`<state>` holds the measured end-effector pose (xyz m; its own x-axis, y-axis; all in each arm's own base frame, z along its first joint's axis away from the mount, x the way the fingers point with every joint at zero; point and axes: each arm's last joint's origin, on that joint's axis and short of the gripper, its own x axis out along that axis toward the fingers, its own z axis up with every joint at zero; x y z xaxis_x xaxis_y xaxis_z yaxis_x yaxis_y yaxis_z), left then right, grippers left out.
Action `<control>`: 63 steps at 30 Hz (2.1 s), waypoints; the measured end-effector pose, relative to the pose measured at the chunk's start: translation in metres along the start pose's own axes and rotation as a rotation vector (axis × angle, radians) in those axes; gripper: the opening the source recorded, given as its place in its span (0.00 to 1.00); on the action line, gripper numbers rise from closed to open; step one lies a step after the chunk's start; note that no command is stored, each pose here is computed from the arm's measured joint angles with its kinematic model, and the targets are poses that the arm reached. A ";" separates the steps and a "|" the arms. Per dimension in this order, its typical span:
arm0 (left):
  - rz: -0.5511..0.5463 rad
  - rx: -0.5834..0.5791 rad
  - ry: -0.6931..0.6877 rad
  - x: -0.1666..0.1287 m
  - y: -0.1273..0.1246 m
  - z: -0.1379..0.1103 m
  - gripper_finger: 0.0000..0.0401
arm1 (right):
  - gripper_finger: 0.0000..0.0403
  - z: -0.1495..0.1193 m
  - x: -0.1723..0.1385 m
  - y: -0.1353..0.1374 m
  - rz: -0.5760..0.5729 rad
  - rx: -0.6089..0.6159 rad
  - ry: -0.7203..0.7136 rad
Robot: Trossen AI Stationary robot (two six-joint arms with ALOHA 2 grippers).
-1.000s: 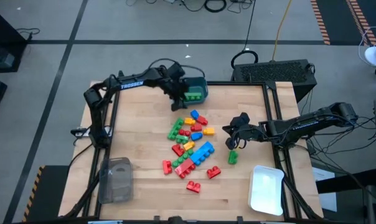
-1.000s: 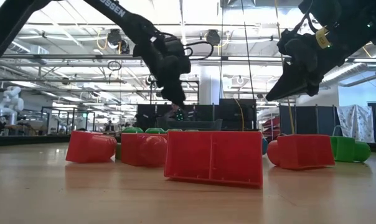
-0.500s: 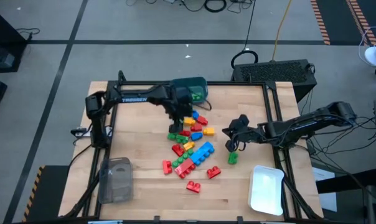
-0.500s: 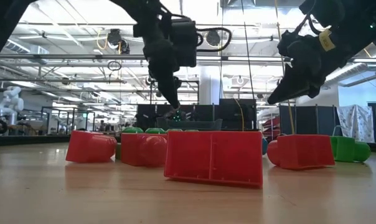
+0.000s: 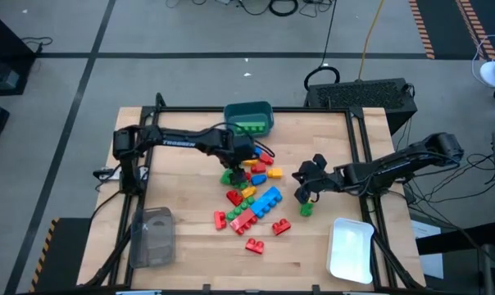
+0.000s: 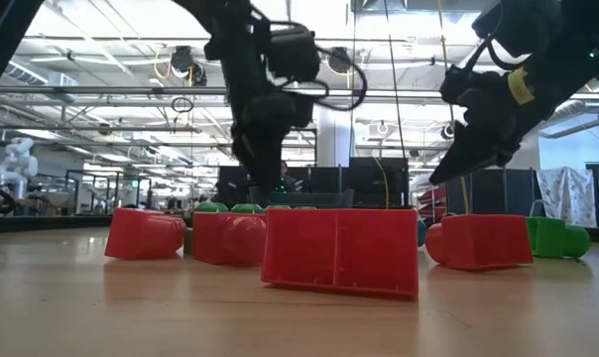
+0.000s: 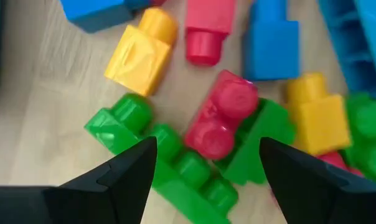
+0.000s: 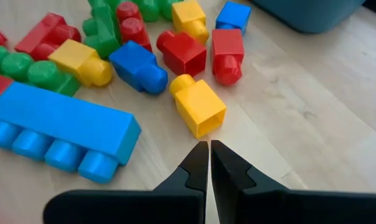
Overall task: Sort blocks by size
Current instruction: Put the green game piece into the blue container
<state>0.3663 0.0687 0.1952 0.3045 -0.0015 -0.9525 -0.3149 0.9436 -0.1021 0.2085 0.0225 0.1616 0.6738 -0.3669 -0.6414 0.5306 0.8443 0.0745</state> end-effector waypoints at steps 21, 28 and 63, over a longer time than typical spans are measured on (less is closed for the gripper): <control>0.190 -0.248 -0.050 0.009 0.027 -0.005 0.72 | 0.01 -0.004 0.005 0.001 -0.020 -0.012 0.021; 0.229 -0.288 -0.011 0.007 0.027 -0.010 0.72 | 0.01 -0.004 0.005 0.000 -0.039 -0.022 0.011; 0.226 -0.351 -0.075 0.023 0.018 -0.004 0.72 | 0.01 -0.008 0.001 0.007 -0.026 -0.062 0.002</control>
<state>0.3641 0.0847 0.1705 0.2531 0.2293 -0.9399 -0.6646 0.7472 0.0034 0.2084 0.0312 0.1553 0.6589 -0.3881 -0.6444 0.5152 0.8570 0.0106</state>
